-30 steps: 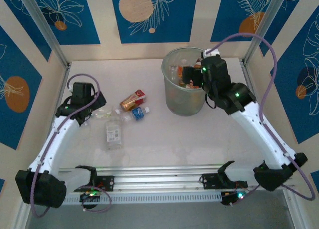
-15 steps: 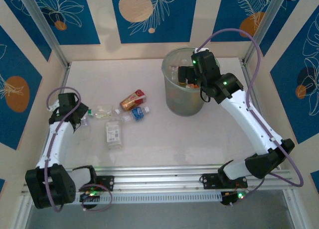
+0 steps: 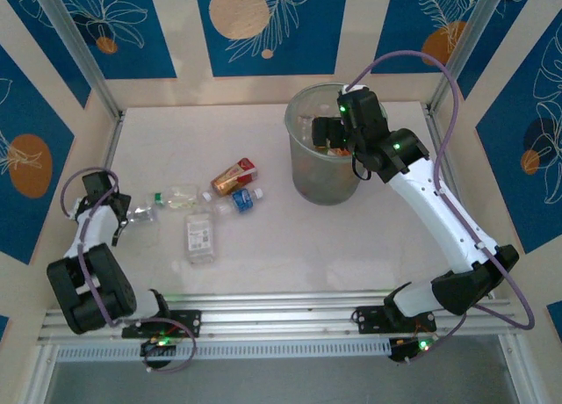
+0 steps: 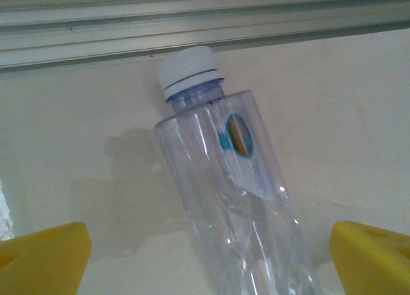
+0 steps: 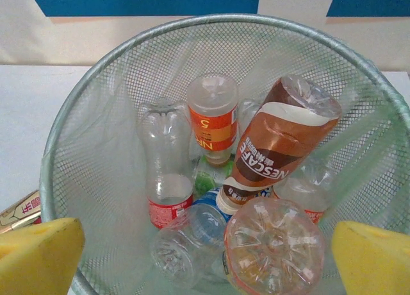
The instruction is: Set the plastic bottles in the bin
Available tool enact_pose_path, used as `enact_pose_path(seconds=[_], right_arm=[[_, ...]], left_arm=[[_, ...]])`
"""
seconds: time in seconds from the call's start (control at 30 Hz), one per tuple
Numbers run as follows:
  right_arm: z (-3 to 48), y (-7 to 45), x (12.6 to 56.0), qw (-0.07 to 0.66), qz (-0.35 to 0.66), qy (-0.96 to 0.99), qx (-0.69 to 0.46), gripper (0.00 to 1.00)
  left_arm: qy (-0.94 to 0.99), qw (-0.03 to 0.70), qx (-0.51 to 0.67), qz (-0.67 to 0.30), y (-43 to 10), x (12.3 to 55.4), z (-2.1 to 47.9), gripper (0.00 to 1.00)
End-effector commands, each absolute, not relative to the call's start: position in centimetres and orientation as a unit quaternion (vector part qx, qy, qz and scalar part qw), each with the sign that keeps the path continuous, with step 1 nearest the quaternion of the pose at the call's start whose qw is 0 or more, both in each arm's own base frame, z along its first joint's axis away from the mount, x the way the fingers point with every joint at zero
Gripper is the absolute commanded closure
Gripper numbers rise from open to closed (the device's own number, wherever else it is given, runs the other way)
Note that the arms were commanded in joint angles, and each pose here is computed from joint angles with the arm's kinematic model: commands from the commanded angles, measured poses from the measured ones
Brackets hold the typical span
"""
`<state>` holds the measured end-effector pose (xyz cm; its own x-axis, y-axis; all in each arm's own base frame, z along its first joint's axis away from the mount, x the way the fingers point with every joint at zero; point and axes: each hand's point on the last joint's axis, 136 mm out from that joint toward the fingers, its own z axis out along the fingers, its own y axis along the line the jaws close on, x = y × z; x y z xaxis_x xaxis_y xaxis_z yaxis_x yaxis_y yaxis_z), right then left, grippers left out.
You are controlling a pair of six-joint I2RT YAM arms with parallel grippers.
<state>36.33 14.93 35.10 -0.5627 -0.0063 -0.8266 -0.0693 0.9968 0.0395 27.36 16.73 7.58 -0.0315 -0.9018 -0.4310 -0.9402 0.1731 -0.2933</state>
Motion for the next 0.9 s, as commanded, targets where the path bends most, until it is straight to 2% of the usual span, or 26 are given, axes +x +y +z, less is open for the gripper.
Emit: enact_pose_path(seconds=[0.0, 0.53, 0.7, 0.87], right_arm=[[36.8, 15.2, 36.0, 0.483, 0.052, 0.874, -0.020, 0.01], [37.0, 16.0, 35.8, 0.487, 0.051, 0.871, -0.033, 0.01], [37.0, 15.9, 35.7, 0.488, 0.048, 0.871, -0.031, 0.01], [37.1, 15.8, 35.6, 0.491, 0.044, 0.870, -0.029, 0.01]], left_arm=[[0.698, 0.275, -0.661, 0.027, 18.0, 28.8, 7.7, 0.07], [0.713, 0.235, -0.660, 0.022, 18.9, 31.7, 3.7, 0.16], [0.716, 0.211, -0.665, 0.026, 18.9, 31.8, 2.2, 0.26], [0.715, 0.198, -0.670, 0.031, 18.6, 31.1, 1.4, 0.43]])
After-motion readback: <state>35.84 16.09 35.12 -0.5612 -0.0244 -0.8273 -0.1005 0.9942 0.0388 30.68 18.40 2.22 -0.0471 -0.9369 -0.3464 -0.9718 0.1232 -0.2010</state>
